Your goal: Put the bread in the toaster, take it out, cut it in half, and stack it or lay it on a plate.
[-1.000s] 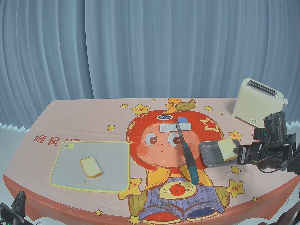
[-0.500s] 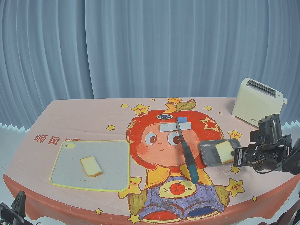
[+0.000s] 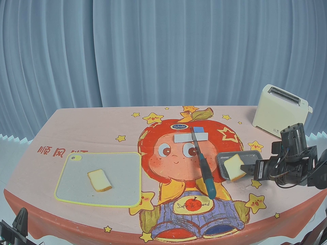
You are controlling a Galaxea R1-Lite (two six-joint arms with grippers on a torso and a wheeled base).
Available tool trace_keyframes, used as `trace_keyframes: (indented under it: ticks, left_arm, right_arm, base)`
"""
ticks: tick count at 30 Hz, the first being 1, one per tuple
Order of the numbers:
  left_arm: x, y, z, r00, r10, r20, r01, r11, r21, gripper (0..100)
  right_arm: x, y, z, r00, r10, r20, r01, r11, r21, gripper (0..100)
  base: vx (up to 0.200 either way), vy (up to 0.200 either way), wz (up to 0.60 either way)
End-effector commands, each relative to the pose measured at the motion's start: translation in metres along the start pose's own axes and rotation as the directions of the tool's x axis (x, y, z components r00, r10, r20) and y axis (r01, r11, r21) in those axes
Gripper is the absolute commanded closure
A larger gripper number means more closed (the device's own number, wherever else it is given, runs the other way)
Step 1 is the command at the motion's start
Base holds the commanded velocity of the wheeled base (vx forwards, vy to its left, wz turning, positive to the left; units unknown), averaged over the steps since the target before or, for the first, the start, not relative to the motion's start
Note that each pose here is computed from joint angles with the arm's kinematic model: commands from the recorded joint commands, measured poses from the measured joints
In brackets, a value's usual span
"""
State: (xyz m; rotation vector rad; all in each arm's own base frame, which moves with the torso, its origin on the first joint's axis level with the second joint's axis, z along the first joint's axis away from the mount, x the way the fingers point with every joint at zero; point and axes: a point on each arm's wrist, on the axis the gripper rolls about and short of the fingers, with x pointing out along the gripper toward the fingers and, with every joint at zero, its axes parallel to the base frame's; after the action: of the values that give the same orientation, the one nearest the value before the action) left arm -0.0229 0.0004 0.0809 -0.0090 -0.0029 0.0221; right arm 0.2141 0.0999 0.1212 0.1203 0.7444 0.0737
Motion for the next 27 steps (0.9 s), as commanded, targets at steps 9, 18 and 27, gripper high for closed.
trace_keyframes:
  ticks: [9,18,27]
  left_arm:
    - [0.000,0.000,-0.005,1.000,0.001,-0.004,-0.001,1.000,0.000,100]
    - [0.000,0.000,-0.005,1.000,0.001,-0.004,-0.001,1.000,0.000,100]
    - [0.000,0.000,-0.005,1.000,0.001,-0.006,-0.001,1.000,0.000,100]
  right_arm:
    - [0.000,0.000,0.000,1.000,-0.001,0.003,0.001,1.000,-0.001,0]
    - [-0.001,0.000,0.000,1.000,0.001,0.004,-0.001,1.000,-0.001,0]
    - [-0.005,0.009,-0.014,1.000,0.018,-0.025,-0.019,0.998,-0.061,0]
  base:
    - [0.000,0.000,0.00]
    - [0.000,0.000,0.00]
    - [0.000,0.000,0.00]
